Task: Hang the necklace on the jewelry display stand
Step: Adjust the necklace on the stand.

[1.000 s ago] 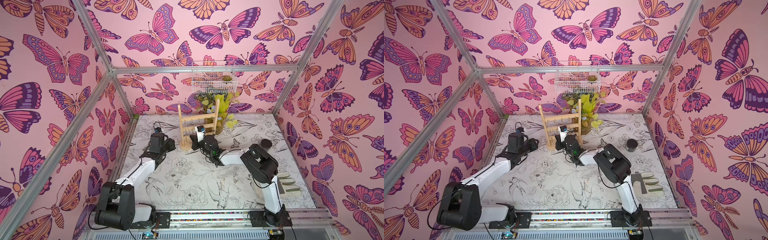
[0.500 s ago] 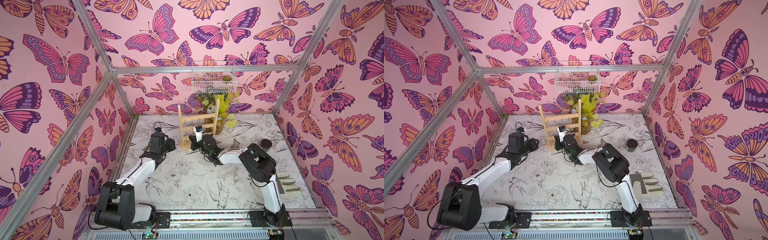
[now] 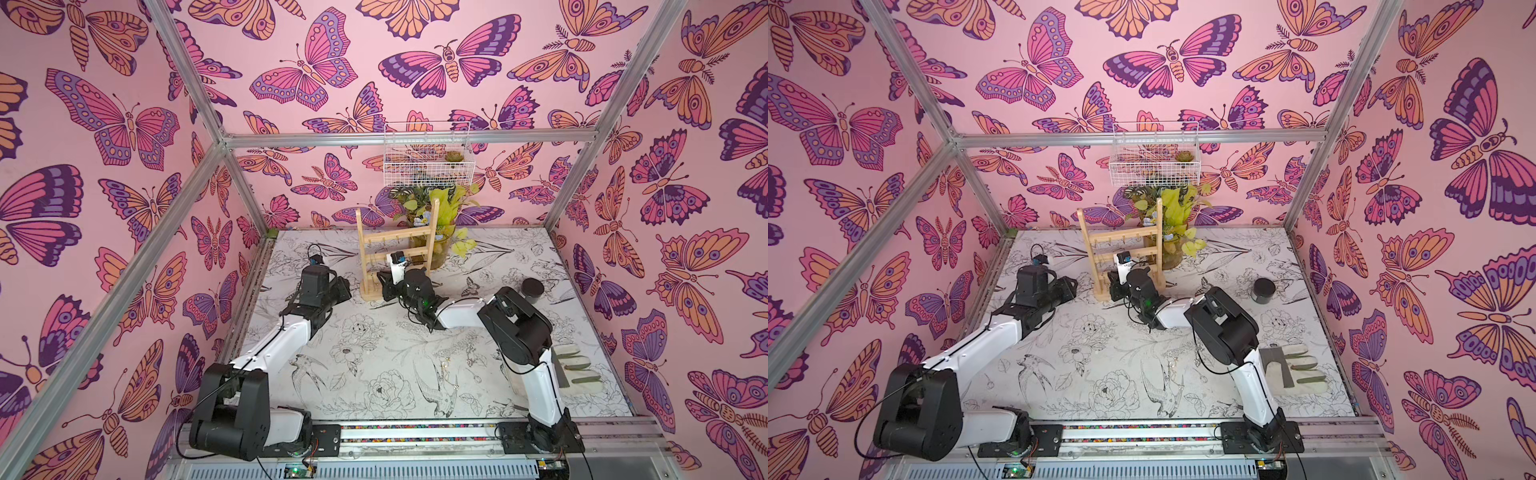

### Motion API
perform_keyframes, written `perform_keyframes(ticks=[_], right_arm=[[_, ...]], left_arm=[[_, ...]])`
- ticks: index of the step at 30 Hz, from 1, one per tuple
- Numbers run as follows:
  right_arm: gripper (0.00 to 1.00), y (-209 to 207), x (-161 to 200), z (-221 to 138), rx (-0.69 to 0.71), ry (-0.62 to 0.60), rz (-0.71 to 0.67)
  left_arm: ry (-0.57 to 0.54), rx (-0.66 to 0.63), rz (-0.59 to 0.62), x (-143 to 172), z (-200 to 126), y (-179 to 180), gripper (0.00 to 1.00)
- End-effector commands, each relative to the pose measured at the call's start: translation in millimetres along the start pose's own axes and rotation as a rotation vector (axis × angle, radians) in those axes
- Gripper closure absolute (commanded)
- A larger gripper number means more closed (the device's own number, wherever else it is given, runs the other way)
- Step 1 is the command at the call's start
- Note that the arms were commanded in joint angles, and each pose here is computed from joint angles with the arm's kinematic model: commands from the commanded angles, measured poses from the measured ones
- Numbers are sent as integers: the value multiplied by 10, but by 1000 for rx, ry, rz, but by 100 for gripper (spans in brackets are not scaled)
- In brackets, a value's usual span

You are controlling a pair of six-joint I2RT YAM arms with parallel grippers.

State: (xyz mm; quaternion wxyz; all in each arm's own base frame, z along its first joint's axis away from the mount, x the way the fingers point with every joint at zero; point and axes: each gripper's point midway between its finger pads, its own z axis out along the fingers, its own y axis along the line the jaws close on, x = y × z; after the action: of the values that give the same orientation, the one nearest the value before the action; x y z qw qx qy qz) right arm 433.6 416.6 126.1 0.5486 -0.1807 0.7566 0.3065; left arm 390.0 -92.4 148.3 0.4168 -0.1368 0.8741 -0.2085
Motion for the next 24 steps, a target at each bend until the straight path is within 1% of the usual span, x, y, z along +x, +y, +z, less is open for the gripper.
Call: perform_keyframes(ticks=[1, 4, 8, 16, 18, 21, 24], right_arm=[[85, 66, -89, -10, -11, -9, -21], [84, 82, -118, -48, -19, -14, -21], [77, 93, -156, -119, -20, -18, -27], [70, 135, -255, -301, -34, -27, -42], [67, 150, -291, -357, -39, -29, -37], [63, 161, -311, -434, -38, -10, -38], [57, 131, -257, -503, -38, 49, -17]], left_arm=[[11, -15, -1, 79, 50, 47, 67], [17, -16, 0, 95, 65, 43, 67], [24, -17, 3, 126, 73, 28, 67], [12, -17, 15, 119, 28, -35, 67], [11, -19, 16, 115, 6, -47, 67], [14, -23, 23, 114, -33, -71, 67], [36, -27, 31, 178, -80, -104, 67]])
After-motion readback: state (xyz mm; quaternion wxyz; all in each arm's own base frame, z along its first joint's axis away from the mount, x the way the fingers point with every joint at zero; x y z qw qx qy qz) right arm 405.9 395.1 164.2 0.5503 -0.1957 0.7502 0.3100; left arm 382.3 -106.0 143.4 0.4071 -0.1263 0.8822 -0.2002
